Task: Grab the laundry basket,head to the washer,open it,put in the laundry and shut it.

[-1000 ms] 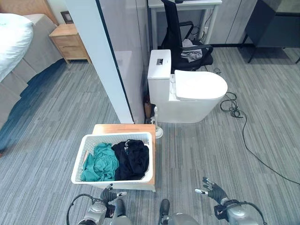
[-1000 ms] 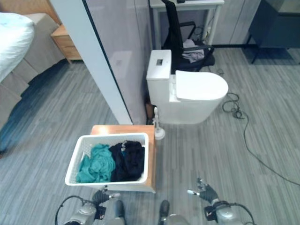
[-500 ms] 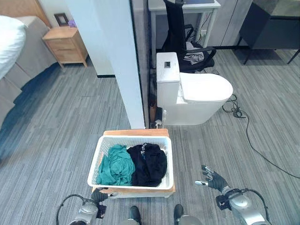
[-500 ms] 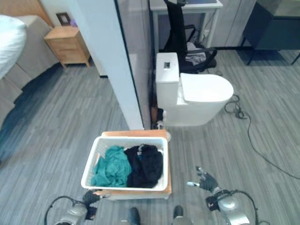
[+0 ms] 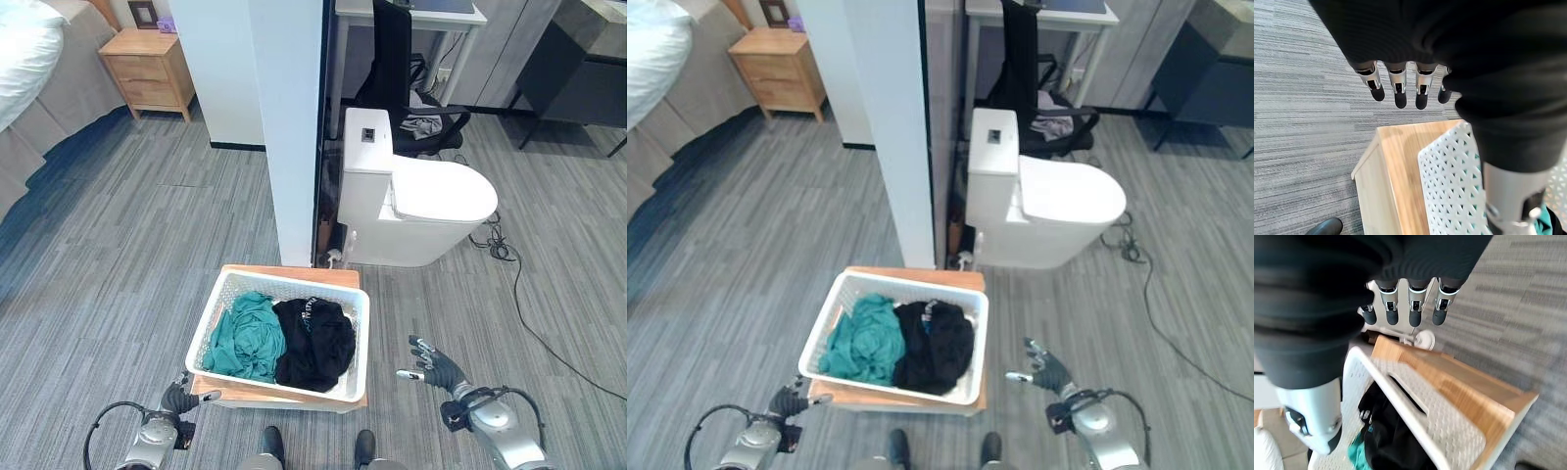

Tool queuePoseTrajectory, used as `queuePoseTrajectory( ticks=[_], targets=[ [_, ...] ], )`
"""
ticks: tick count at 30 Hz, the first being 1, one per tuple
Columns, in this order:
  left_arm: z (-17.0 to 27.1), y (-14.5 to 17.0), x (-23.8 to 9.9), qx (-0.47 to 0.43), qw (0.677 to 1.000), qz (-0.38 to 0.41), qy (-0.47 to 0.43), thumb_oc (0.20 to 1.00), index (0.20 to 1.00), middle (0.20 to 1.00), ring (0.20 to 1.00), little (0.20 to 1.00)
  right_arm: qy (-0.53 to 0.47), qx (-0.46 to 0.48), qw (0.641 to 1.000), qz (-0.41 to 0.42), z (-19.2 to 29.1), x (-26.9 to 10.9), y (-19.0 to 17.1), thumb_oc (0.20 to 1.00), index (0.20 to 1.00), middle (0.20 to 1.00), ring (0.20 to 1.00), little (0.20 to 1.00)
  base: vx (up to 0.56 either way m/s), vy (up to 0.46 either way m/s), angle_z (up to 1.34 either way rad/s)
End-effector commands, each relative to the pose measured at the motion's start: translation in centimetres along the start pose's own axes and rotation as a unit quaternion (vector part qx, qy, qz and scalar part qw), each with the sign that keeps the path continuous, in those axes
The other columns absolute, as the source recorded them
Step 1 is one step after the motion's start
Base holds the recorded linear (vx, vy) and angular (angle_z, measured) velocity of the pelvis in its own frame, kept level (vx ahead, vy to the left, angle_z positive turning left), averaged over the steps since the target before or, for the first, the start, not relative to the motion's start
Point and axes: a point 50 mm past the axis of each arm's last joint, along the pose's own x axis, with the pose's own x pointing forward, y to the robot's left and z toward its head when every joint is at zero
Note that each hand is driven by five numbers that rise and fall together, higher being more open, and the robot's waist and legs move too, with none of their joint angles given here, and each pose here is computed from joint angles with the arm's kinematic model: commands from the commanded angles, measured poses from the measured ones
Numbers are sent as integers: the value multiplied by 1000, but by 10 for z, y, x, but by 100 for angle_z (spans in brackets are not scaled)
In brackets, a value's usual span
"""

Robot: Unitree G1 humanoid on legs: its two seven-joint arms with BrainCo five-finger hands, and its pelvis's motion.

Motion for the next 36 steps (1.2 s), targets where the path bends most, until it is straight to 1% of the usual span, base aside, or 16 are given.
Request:
queuePoseTrajectory(
  ticks=[1,7,10,11,12,14,15,19,22,27,36],
  targets=[
    [23,23,7,9,999,38,-32,1000,1000,1000,1000,1000,-49,8,999,-8,26,9,6,1000,1000,1000,1000,1000,-38,68,4],
    [43,52,10,69,994,66,-55,1000,1000,1000,1000,1000,-70,-7,997,10,42,13,15,1000,1000,1000,1000,1000,-39,58,1],
    [63,68,11,87,989,89,-80,1000,1000,1000,1000,1000,-76,-20,997,5,48,16,17,1000,1000,1000,1000,1000,-44,61,-2],
    [63,68,11,87,989,89,-80,1000,1000,1000,1000,1000,-76,-20,997,5,48,16,17,1000,1000,1000,1000,1000,-64,64,-6],
    [85,81,12,101,983,111,-103,1000,1000,1000,1000,1000,-77,-20,997,-9,53,20,17,1000,1000,1000,1000,1000,-45,47,-6],
    [92,83,13,104,982,115,-108,1000,1000,1000,1000,1000,-77,-17,997,-15,54,22,17,1000,1000,1000,1000,1000,-37,51,-11],
    [108,84,15,115,978,118,-124,1000,1000,1000,1000,1000,-75,-11,997,-18,56,25,19,1000,1000,1000,1000,1000,-25,43,-17],
    [120,81,17,129,976,117,-134,1000,1000,1000,1000,1000,-69,-24,997,-16,57,27,20,1000,1000,1000,1000,1000,-12,31,-10],
    [138,74,21,164,970,114,-139,1000,1000,1000,1000,1000,-75,-37,996,-23,65,34,22,1000,1000,1000,1000,1000,-33,25,-4],
    [155,65,26,182,967,112,-136,1000,1000,1000,1000,1000,-85,-55,994,-43,80,43,19,1000,1000,1000,1000,1000,-36,31,-16],
    [164,55,30,198,967,110,-120,1000,1000,1000,1000,1000,-107,-77,990,-59,104,54,23,1000,1000,1000,1000,1000,-20,33,-2]
  ],
)
